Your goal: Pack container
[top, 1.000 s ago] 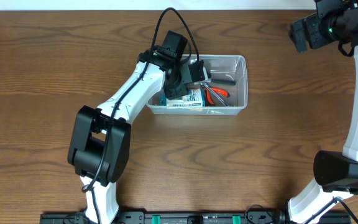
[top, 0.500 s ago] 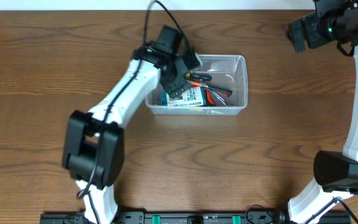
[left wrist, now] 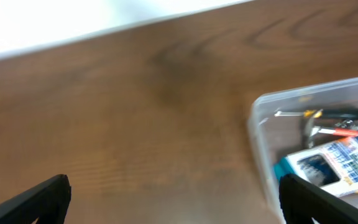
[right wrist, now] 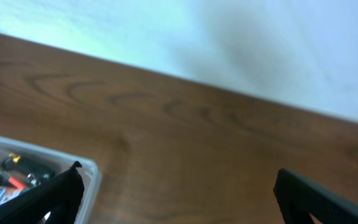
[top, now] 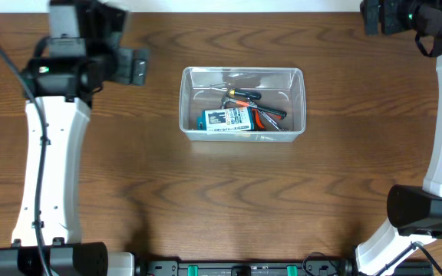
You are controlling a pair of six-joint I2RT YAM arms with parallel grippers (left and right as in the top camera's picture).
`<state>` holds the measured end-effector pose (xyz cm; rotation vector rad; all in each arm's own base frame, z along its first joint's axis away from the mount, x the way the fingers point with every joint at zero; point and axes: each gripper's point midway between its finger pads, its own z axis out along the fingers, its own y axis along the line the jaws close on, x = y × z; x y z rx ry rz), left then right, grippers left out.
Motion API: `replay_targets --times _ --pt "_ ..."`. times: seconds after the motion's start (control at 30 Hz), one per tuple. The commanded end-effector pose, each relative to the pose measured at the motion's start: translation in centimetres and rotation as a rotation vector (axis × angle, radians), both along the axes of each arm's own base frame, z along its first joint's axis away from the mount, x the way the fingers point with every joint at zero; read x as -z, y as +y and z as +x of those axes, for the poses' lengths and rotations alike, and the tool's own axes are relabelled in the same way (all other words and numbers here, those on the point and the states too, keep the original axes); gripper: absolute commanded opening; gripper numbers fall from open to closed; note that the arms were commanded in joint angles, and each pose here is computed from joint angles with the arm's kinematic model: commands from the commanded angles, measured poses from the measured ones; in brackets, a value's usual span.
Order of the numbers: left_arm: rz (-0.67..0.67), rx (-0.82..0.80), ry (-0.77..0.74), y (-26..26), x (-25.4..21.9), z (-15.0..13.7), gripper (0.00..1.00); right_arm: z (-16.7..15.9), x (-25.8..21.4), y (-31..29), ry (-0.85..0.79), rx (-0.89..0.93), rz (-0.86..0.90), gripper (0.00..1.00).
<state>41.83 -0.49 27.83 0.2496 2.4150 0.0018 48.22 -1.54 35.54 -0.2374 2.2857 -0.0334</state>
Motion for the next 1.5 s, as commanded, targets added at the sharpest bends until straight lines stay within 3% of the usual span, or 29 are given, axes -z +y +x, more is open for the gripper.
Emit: replay_targets --times 0.0,0.17,0.4,0.63,0.8,1.07,1.47 --pt "-0.024 -0.076 0.044 1.4 0.2 -1.5 0.98 -0.6 -0.1 -1.2 0.012 0.099 0.029 0.99" --pt "-0.006 -0.084 0.049 1.3 0.0 -3.7 0.98 -4.7 -2.0 -2.4 0.032 0.176 -0.013 0.99" --pt "-0.007 0.011 -0.100 -2.1 -2.2 -8.1 0.98 -10.3 -3.5 -1.5 0.016 0.173 0.003 0.99" --pt "0.009 0.095 -0.271 -3.7 -0.7 -14.6 0.98 -15.5 2.5 0.0 0.026 0.157 0.034 0.99" --pt "0.082 0.022 -0.354 -1.7 3.3 -18.0 0.98 -19.4 8.5 0.7 -0.033 0.163 0.068 0.99" --pt "0.100 -0.021 -0.421 -0.5 5.5 -20.0 0.98 -22.5 14.3 0.8 -0.071 0.162 0.070 0.99" --pt "0.126 -0.009 -0.283 -0.2 8.5 -21.6 0.98 -27.1 20.6 0.9 0.219 0.171 0.053 0.99"
